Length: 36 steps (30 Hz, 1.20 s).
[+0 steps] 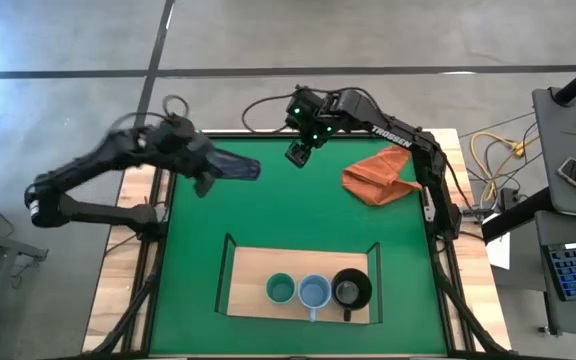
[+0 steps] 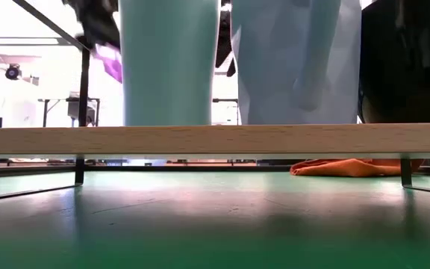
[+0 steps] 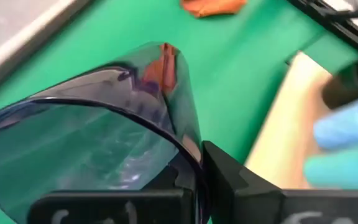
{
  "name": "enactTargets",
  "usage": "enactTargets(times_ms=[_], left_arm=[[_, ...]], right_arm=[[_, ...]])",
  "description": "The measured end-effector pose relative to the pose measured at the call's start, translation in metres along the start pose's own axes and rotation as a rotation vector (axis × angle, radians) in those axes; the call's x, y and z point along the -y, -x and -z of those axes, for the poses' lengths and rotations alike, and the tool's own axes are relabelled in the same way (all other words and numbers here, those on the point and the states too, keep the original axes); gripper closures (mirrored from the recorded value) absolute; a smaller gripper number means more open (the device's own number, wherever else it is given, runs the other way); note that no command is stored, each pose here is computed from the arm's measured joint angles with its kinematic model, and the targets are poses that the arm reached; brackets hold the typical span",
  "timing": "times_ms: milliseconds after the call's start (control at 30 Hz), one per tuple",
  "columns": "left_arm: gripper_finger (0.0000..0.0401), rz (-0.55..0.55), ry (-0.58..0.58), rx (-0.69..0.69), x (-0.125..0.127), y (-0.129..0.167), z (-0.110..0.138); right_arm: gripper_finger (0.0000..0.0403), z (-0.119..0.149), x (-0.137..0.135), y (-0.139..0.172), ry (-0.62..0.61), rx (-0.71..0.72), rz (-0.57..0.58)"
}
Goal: Stack small to large cups/mugs on shelf
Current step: Put the violet cup on the shelf
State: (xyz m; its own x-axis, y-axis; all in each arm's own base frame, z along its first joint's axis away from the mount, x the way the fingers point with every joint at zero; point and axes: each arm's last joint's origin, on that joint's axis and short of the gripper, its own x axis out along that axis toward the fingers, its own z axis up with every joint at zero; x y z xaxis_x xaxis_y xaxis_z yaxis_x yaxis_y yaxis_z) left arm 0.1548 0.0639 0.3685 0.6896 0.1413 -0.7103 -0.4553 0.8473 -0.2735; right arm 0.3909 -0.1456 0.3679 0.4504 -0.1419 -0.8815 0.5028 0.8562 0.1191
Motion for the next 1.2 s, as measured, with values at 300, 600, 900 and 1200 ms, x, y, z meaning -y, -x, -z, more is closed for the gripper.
enactTargets(times_ms=[300, 600, 900, 1200], left_arm=[[0.0401, -0.025, -0.203, -0.177, 0.061, 0.066, -0.028], [0.0401, 0.104, -0.467, -0.308, 0.138, 0.041, -0.025], [0.0401, 0.089, -0.281, -0.413, 0.189, 0.027, 0.004], [0.0401, 0.076, -0.191, -0.566, 0.246, -0.010, 0.027]], right_arm=[[0.0161, -0.002, 0.019, 0.014, -0.027, 0.028, -0.013], [0.0161, 0.001, 0.019, 0.016, -0.045, 0.001, -0.012], [0.0161, 0.010, 0.012, 0.016, 0.007, -0.078, -0.008], [0.0161, 0.026, -0.015, 0.022, 0.114, -0.167, -0.026]])
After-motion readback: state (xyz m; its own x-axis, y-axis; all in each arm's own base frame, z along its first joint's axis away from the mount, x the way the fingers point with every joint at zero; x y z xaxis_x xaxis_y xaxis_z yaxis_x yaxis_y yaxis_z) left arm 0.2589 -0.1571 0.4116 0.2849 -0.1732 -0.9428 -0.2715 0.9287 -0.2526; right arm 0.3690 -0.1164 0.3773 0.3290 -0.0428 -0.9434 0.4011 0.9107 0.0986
